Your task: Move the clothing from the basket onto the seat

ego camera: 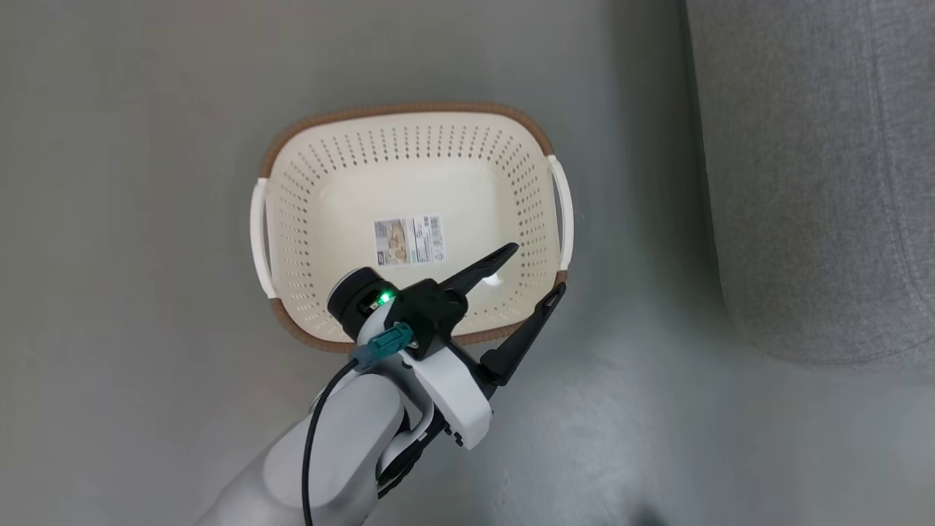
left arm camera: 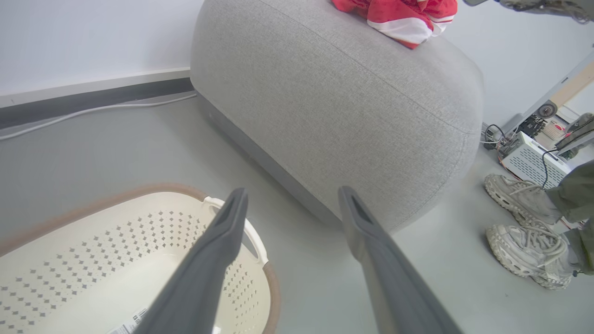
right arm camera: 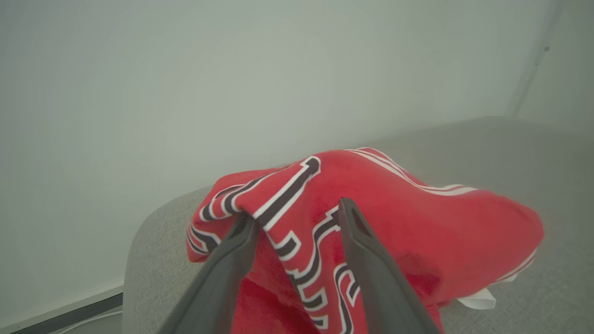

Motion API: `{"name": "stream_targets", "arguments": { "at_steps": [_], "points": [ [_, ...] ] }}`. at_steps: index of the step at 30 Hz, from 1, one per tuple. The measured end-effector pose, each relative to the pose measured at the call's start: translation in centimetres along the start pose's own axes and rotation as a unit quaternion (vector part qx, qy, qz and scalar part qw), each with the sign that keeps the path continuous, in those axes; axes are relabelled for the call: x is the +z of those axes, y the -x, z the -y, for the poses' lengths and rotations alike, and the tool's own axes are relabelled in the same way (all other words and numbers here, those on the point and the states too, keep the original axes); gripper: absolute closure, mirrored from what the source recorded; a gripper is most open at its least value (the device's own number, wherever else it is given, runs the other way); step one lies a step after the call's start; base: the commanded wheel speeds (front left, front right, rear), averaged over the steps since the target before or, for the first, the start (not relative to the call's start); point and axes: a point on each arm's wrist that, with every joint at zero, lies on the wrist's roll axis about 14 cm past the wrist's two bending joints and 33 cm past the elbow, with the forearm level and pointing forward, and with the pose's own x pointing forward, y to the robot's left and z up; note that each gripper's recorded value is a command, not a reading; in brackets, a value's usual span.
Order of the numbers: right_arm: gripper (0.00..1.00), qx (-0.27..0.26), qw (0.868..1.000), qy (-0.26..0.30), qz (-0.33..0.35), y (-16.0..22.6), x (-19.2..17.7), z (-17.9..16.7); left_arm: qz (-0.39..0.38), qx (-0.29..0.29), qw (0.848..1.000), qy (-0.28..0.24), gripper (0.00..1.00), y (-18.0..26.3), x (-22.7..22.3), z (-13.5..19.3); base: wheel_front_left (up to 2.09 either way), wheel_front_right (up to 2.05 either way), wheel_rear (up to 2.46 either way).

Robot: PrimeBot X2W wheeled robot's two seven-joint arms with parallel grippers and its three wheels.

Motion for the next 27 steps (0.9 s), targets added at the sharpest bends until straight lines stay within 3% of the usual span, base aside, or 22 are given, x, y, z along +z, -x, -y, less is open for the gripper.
{"name": "stream_targets", "arguments": {
  "at_steps": [8,15,27],
  "points": [
    [0.00,0.028,0.999,-0.028,-0.004,4.4,0.7,-0.4,0.033,0.047,0.998,-0.016,0.00,2.6,3.3,0.0,0.00,0.00,0.00],
    [0.00,0.051,0.996,-0.073,-0.004,9.2,1.4,-1.1,0.065,0.122,0.990,-0.028,0.00,6.4,5.7,-1.2,0.00,0.00,0.00],
    [0.00,0.130,0.986,-0.104,0.016,17.1,3.3,-4.4,0.124,0.255,0.957,-0.063,0.00,14.5,8.8,-3.1,0.00,0.00,0.00]
  ]
}}
